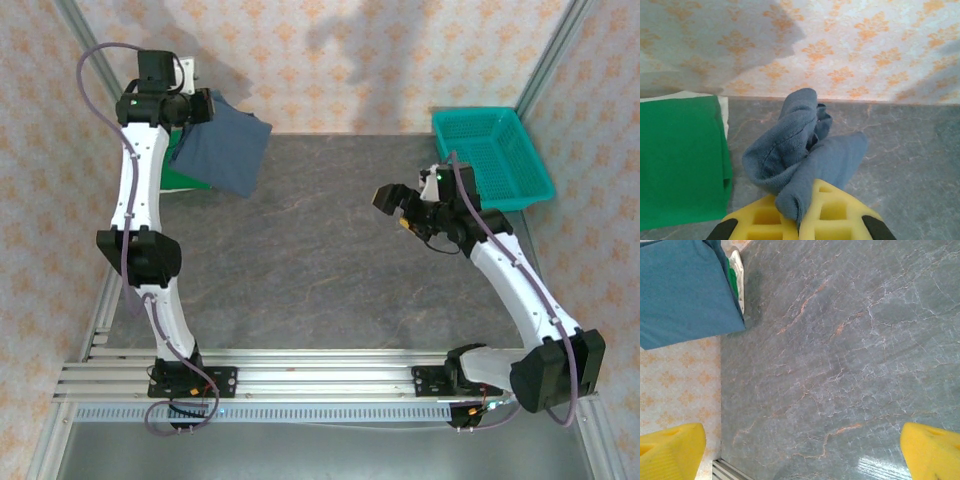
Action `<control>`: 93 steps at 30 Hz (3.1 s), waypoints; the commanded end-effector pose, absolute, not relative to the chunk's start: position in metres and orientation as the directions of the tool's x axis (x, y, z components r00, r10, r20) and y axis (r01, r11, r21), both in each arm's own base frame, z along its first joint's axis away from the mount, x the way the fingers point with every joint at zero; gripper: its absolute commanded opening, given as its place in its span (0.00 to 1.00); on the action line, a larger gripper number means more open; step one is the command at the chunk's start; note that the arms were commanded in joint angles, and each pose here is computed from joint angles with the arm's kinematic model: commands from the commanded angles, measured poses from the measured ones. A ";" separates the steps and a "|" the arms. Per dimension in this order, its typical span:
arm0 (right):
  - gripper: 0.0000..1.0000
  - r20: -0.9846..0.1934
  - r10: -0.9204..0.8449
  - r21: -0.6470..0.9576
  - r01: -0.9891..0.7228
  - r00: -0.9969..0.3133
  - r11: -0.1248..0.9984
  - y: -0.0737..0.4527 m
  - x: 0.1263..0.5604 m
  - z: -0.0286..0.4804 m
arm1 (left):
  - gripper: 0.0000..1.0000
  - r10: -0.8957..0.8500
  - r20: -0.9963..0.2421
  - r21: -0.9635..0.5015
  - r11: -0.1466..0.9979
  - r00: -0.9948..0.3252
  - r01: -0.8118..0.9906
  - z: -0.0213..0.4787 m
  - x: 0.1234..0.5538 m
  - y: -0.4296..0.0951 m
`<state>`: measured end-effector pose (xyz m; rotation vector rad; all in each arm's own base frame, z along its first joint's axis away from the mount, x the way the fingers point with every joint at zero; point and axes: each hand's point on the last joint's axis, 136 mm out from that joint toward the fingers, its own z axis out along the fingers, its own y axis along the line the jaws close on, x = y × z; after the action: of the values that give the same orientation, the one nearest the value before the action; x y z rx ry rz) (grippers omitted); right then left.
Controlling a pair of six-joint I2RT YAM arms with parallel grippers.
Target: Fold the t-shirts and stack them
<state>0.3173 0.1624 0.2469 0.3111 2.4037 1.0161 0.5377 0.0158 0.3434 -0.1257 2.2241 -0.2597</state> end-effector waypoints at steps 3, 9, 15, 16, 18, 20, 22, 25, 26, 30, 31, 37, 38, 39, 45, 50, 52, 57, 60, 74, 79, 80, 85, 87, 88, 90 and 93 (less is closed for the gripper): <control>0.99 -0.385 0.382 0.725 -0.019 -0.840 0.689 0.169 0.329 0.260 | 0.00 -0.222 -0.804 -0.256 0.967 -0.552 -0.016 0.371 0.536 0.047; 0.99 -0.361 0.387 0.726 0.005 -0.848 0.688 0.172 0.339 0.252 | 0.00 -0.268 -0.816 -0.292 0.956 -0.512 -0.035 0.378 0.541 0.075; 0.99 -0.337 0.392 0.727 0.028 -0.856 0.686 0.175 0.348 0.242 | 0.00 -0.312 -0.814 -0.328 0.943 -0.490 -0.056 0.373 0.552 0.098; 0.99 -0.334 0.393 0.726 0.032 -0.857 0.687 0.175 0.349 0.239 | 0.00 -0.318 -0.814 -0.332 0.941 -0.486 -0.061 0.372 0.554 0.102; 0.99 -0.322 0.396 0.726 0.045 -0.860 0.687 0.175 0.351 0.234 | 0.00 -0.322 -0.814 -0.333 0.941 -0.484 -0.066 0.369 0.557 0.108; 0.99 -0.312 0.396 0.725 0.053 -0.863 0.687 0.176 0.353 0.230 | 0.00 -0.328 -0.811 -0.338 0.939 -0.484 -0.068 0.364 0.561 0.113; 0.99 -0.303 0.397 0.722 0.063 -0.866 0.689 0.176 0.355 0.225 | 0.00 -0.336 -0.804 -0.346 0.935 -0.491 -0.073 0.357 0.564 0.116; 0.99 -0.293 0.400 0.724 0.072 -0.868 0.686 0.178 0.359 0.221 | 0.00 -0.332 -0.794 -0.341 0.937 -0.510 -0.079 0.345 0.569 0.119; 0.99 -0.290 0.401 0.724 0.076 -0.869 0.686 0.178 0.360 0.219 | 0.00 -0.334 -0.790 -0.340 0.936 -0.514 -0.085 0.340 0.571 0.122; 0.99 -0.280 0.402 0.719 0.087 -0.872 0.690 0.179 0.364 0.214 | 0.00 -0.358 -0.778 -0.347 0.930 -0.517 -0.122 0.325 0.577 0.140; 0.99 -0.278 0.403 0.717 0.091 -0.872 0.691 0.179 0.365 0.213 | 0.00 -0.362 -0.775 -0.347 0.929 -0.518 -0.128 0.321 0.579 0.144; 0.99 -0.258 0.400 0.706 0.111 -0.880 0.699 0.182 0.372 0.204 | 0.00 -0.404 -0.760 -0.365 0.913 -0.509 -0.181 0.296 0.588 0.177; 0.99 -0.254 0.399 0.704 0.115 -0.881 0.701 0.183 0.374 0.202 | 0.00 -0.409 -0.759 -0.363 0.912 -0.507 -0.192 0.292 0.590 0.184; 0.99 -0.249 0.398 0.701 0.120 -0.883 0.703 0.184 0.376 0.201 | 0.00 -0.420 -0.758 -0.369 0.907 -0.499 -0.203 0.288 0.592 0.192; 0.99 -0.206 0.371 0.681 0.140 -0.906 0.719 0.190 0.382 0.192 | 0.00 -0.540 -0.739 -0.485 0.841 -0.402 -0.238 0.260 0.620 0.232; 0.99 -0.176 0.348 0.680 0.142 -0.921 0.719 0.201 0.385 0.188 | 0.76 -0.658 -0.690 -0.626 0.752 -0.301 -0.209 0.241 0.652 0.244; 0.99 -0.175 0.332 0.678 0.131 -0.927 0.723 0.208 0.386 0.189 | 0.83 -0.679 -0.674 -0.652 0.732 -0.292 -0.196 0.240 0.656 0.241; 0.99 -0.199 0.277 0.678 0.072 -0.940 0.731 0.226 0.379 0.199 | 1.00 -0.684 -0.666 -0.665 0.725 -0.300 -0.178 0.252 0.656 0.226; 0.99 -0.212 0.264 0.669 0.058 -0.941 0.741 0.226 0.372 0.202 | 1.00 -0.672 -0.668 -0.665 0.732 -0.320 -0.147 0.273 0.650 0.208; 0.99 -0.495 0.372 0.467 0.121 -0.786 0.876 0.103 0.333 0.236 | 1.00 -0.394 -0.779 -0.436 0.900 -0.488 -0.030 0.357 0.542 0.041; 0.99 -0.588 0.437 0.383 0.242 -0.681 0.892 0.036 0.328 0.224 | 1.00 -0.381 -0.833 -0.369 0.923 -0.402 -0.110 0.349 0.443 0.014; 0.99 -0.607 0.442 0.359 0.268 -0.661 0.894 0.025 0.329 0.218 | 1.00 -0.379 -0.844 -0.349 0.925 -0.380 -0.148 0.338 0.420 0.014; 0.99 -0.725 0.448 0.274 0.377 -0.524 0.885 -0.018 0.339 0.195 | 1.00 -0.387 -0.872 -0.276 0.895 -0.301 -0.351 0.277 0.330 0.043; 0.99 -0.779 0.430 0.256 0.393 -0.457 0.883 -0.028 0.344 0.189 | 1.00 -0.360 -0.883 -0.234 0.893 -0.301 -0.384 0.250 0.313 0.050; 0.99 -0.805 0.416 0.248 0.398 -0.422 0.883 -0.033 0.346 0.187 | 1.00 -0.345 -0.891 -0.212 0.891 -0.295 -0.402 0.239 0.308 0.055; 0.99 -0.850 0.366 0.210 0.393 -0.380 0.895 -0.039 0.348 0.178 | 1.00 -0.325 -0.907 -0.190 0.884 -0.269 -0.427 0.221 0.302 0.062; 0.99 -0.909 0.288 0.175 0.351 -0.301 0.920 -0.042 0.348 0.161 | 1.00 -0.295 -0.922 -0.177 0.896 -0.249 -0.408 0.198 0.305 0.061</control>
<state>0.3274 -0.0254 0.1235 0.5365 2.1714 0.0175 0.2959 0.0467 0.1809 -0.5281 2.0058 0.0366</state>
